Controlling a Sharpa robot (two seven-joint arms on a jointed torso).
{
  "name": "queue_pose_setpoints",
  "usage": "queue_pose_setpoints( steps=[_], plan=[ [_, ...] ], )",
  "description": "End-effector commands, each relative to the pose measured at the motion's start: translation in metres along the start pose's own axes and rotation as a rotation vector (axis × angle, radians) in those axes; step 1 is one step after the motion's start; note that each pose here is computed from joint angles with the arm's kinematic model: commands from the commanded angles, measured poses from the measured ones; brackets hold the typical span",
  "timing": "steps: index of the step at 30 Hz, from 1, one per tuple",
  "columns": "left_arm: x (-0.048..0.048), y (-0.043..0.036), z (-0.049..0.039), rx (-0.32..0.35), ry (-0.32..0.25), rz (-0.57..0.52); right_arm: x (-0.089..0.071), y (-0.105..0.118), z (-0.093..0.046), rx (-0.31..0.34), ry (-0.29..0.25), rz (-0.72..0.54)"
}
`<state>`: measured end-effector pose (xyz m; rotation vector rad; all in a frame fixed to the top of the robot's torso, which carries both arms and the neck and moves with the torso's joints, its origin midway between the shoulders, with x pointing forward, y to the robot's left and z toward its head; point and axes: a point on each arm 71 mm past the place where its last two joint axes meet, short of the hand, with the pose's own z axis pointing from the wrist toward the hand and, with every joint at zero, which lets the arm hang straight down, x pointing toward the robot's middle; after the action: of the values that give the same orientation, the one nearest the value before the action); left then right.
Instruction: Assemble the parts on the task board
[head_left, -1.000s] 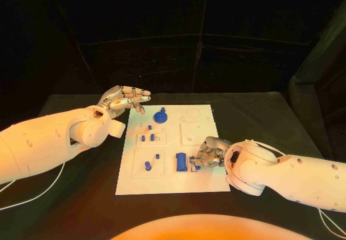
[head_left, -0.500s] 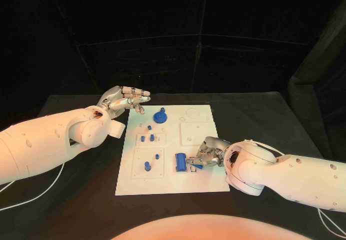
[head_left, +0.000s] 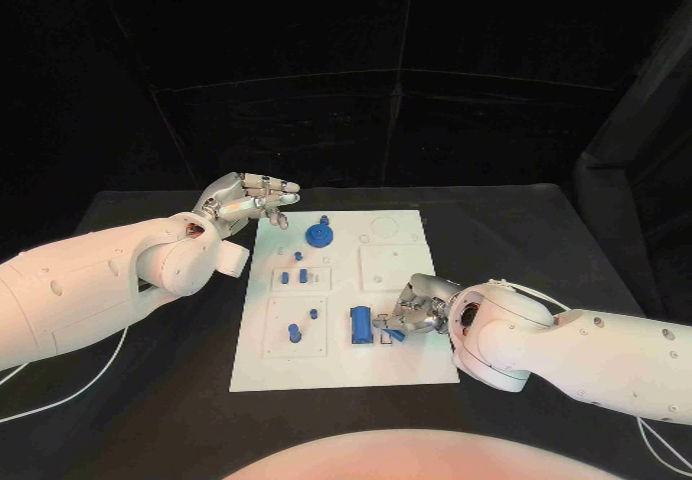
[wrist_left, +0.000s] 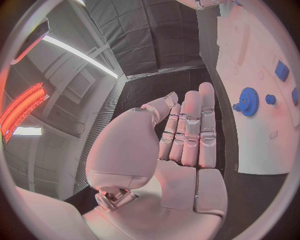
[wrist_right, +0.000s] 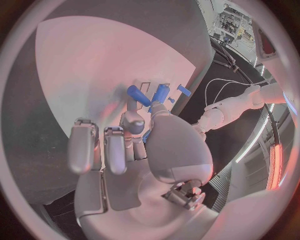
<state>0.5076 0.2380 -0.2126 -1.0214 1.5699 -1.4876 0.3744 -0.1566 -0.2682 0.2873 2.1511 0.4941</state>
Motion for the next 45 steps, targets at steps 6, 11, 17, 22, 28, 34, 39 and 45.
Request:
queue_pose_setpoints(
  steps=[6, 11, 17, 22, 28, 34, 39, 45],
  plan=[
    [0.0011, -0.0013, 0.0003, 0.004, 0.011, -0.006, -0.0013, 0.0013, -0.0008, -0.02, -0.009, -0.037],
    [0.0011, -0.0012, 0.0004, 0.003, 0.011, -0.006, -0.0005, 0.0018, -0.0011, -0.024, 0.001, -0.053],
    [0.0012, -0.0011, 0.0005, 0.002, 0.011, -0.007, 0.0013, 0.0034, -0.0013, -0.03, 0.018, -0.07],
    [0.0011, -0.001, 0.0005, 0.001, 0.011, -0.006, 0.0021, 0.0041, -0.0012, -0.033, 0.027, -0.079],
    [0.001, -0.0008, 0.0004, -0.002, 0.01, -0.006, 0.0022, 0.0041, -0.0008, -0.033, 0.027, -0.084],
    [0.0008, -0.0007, 0.0003, -0.003, 0.008, -0.005, 0.0015, 0.0044, -0.0008, -0.034, 0.016, -0.079],
    [0.0006, -0.0007, 0.0002, -0.004, 0.008, -0.005, 0.0008, 0.0053, -0.0011, -0.041, 0.005, -0.068],
    [0.0005, -0.0006, 0.0001, -0.005, 0.008, -0.005, 0.0012, 0.0062, -0.0013, -0.046, 0.007, -0.057]
  ],
)
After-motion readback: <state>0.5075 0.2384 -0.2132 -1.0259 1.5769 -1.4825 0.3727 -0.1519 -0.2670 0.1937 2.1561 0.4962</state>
